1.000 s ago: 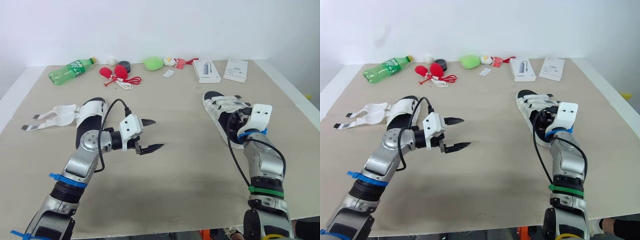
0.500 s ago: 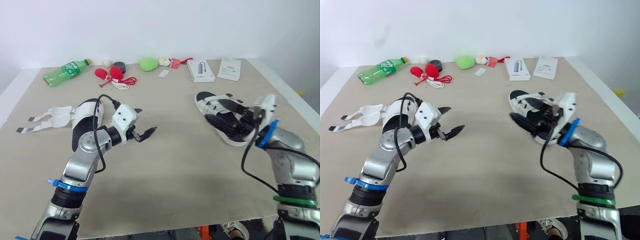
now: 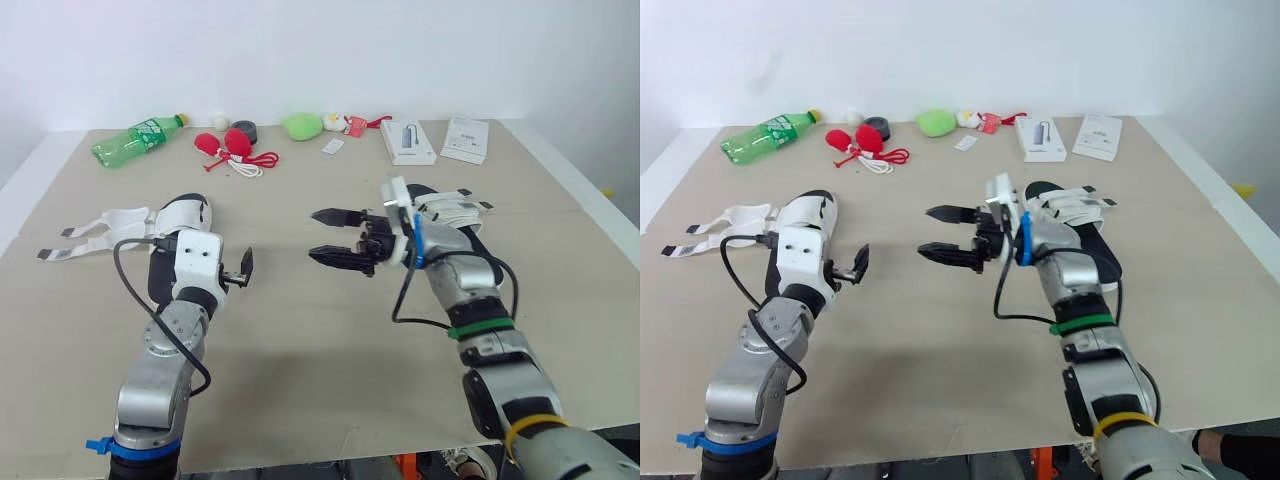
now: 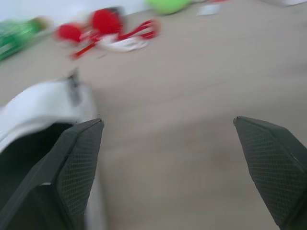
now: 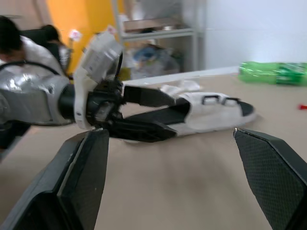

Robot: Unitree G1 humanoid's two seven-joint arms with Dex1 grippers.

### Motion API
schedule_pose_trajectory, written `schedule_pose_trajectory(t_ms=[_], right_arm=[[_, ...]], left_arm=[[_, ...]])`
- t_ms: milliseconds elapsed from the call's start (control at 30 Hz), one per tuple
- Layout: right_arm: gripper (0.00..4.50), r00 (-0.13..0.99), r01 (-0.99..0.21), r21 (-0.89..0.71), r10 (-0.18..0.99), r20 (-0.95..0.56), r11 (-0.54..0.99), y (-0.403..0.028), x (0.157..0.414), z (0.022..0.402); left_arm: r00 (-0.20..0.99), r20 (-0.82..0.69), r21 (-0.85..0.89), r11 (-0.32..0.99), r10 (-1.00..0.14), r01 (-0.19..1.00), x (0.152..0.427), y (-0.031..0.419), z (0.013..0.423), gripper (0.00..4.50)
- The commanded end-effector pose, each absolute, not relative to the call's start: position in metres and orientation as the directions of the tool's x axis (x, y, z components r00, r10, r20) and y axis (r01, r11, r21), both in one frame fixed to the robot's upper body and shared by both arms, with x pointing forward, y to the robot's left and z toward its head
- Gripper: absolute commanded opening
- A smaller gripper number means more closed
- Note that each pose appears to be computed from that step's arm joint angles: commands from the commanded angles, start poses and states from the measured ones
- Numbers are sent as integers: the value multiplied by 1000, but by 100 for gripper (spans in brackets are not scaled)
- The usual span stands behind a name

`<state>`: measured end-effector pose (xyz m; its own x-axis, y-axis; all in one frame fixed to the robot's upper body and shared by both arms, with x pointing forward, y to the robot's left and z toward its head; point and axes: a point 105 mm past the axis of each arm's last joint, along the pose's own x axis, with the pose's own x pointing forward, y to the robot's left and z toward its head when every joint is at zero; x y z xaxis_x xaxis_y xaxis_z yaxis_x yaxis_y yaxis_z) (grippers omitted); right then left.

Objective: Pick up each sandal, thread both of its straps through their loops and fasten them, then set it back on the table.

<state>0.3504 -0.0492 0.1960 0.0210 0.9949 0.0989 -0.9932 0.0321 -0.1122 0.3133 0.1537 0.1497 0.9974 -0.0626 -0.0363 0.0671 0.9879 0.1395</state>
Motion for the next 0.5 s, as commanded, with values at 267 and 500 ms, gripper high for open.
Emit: schedule_pose_trajectory(t_ms=[267, 500], right_arm=[[446, -41, -966, -258, 999, 33, -31, -32, 347, 199], [446, -18, -961, -276, 999, 39, -7, -32, 346, 200]], left_arm=[[997, -41, 86, 994, 70, -67, 334, 194, 158, 450], [995, -97, 78, 997, 35, -27, 356, 209, 150, 450]])
